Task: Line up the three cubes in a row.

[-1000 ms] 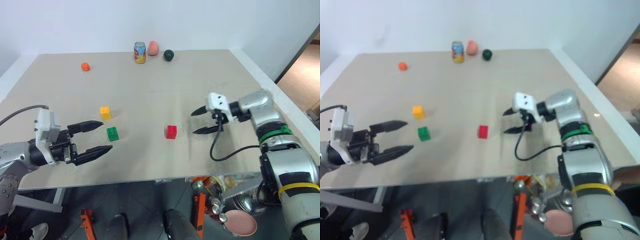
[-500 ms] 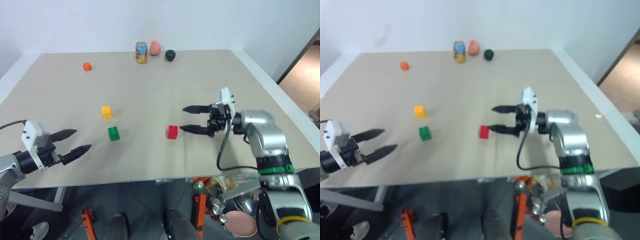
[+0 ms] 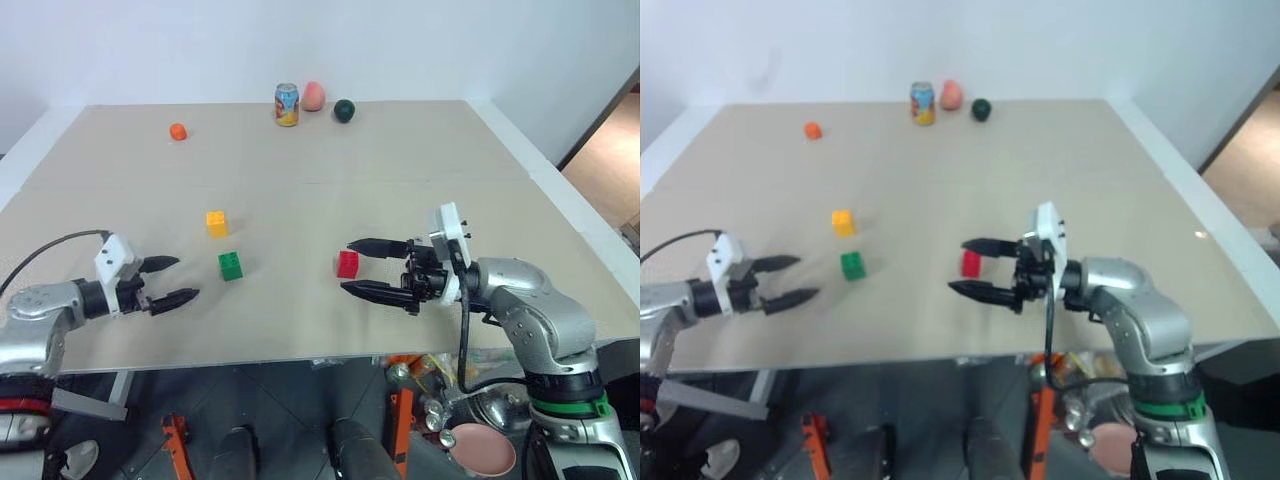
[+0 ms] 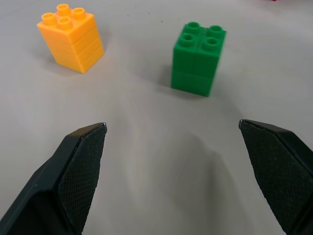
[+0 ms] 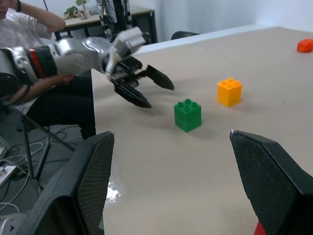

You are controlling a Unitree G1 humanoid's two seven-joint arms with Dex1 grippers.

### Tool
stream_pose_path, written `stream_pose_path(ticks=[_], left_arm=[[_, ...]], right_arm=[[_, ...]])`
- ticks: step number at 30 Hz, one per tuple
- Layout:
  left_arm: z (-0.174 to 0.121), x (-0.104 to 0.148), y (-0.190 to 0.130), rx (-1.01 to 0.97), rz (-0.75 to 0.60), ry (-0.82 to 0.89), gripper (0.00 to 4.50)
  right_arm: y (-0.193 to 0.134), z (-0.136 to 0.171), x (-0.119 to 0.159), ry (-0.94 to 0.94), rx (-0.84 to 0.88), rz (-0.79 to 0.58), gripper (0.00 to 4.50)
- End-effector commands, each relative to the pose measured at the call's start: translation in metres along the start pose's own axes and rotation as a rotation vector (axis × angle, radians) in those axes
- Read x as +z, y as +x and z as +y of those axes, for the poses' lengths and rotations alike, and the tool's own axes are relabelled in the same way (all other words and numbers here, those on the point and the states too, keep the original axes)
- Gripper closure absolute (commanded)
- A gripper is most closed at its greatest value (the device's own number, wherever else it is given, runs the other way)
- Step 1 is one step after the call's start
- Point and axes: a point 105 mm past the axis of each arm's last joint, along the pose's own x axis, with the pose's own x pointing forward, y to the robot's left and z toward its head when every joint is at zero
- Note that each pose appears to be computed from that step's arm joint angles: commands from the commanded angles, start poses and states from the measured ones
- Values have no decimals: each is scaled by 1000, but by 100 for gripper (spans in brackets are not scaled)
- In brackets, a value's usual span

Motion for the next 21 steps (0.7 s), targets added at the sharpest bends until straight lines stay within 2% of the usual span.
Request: stream_pose_path(ticks=[1, 20, 21], left_arm=[[0, 3, 12, -45, -7, 33, 0], [0, 5, 64, -158, -33, -2, 0], [-1, 5, 65, -168, -32, -4, 26]], right_arm=[[-2, 9, 13, -40, -6, -31, 61], [-4, 8, 10, -45, -64, -15, 61], [-5, 7, 10, -45, -68, -14, 59]])
